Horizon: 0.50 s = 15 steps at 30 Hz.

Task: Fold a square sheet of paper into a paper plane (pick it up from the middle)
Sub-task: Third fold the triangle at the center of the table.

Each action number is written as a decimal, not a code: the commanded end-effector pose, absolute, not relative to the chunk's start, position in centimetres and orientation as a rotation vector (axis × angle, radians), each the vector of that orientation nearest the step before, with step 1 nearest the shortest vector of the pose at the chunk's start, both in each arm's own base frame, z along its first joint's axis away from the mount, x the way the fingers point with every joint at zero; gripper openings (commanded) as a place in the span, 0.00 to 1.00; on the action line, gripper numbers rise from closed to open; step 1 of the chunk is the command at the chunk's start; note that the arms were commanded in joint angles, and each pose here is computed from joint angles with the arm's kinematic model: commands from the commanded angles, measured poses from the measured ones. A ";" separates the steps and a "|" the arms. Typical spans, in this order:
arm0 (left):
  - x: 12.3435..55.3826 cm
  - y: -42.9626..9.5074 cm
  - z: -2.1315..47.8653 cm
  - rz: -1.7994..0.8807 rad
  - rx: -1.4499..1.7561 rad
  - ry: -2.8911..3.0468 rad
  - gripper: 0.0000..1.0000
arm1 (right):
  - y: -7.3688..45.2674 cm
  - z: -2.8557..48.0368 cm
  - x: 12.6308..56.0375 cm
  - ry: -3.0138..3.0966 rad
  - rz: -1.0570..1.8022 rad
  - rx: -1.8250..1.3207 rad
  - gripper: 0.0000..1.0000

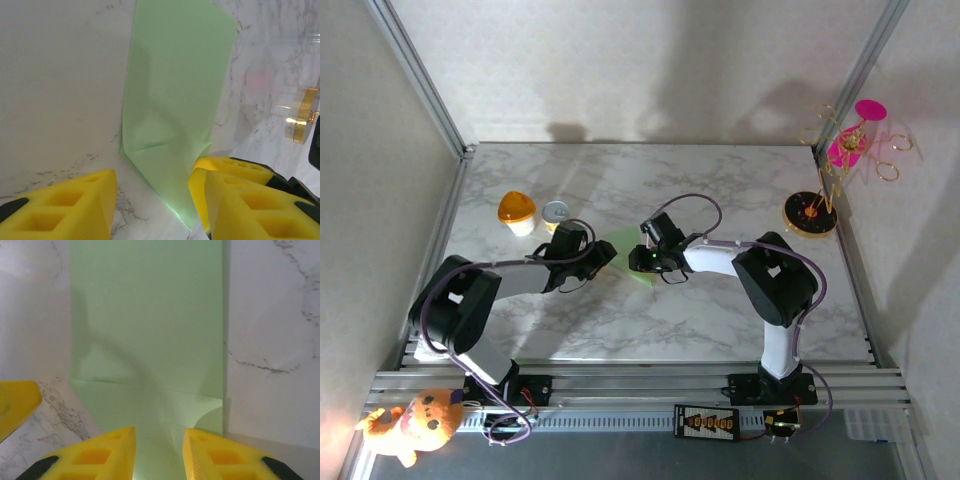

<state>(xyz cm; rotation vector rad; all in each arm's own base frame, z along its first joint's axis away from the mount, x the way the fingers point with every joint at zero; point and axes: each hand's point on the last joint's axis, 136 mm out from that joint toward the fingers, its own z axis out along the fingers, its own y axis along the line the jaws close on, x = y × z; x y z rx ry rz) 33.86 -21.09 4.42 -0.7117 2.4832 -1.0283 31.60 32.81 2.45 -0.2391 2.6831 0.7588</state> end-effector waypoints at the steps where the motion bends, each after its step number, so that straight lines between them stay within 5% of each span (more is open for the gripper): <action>1: 34.1 -22.4 4.8 -1.075 -0.702 2.498 0.48 | 31.2 0.0 31.0 2.772 0.683 -0.188 0.32; 15: 34.6 -22.8 3.9 -1.060 -0.711 2.525 0.46 | 30.9 -0.6 30.7 2.793 0.683 -0.187 0.33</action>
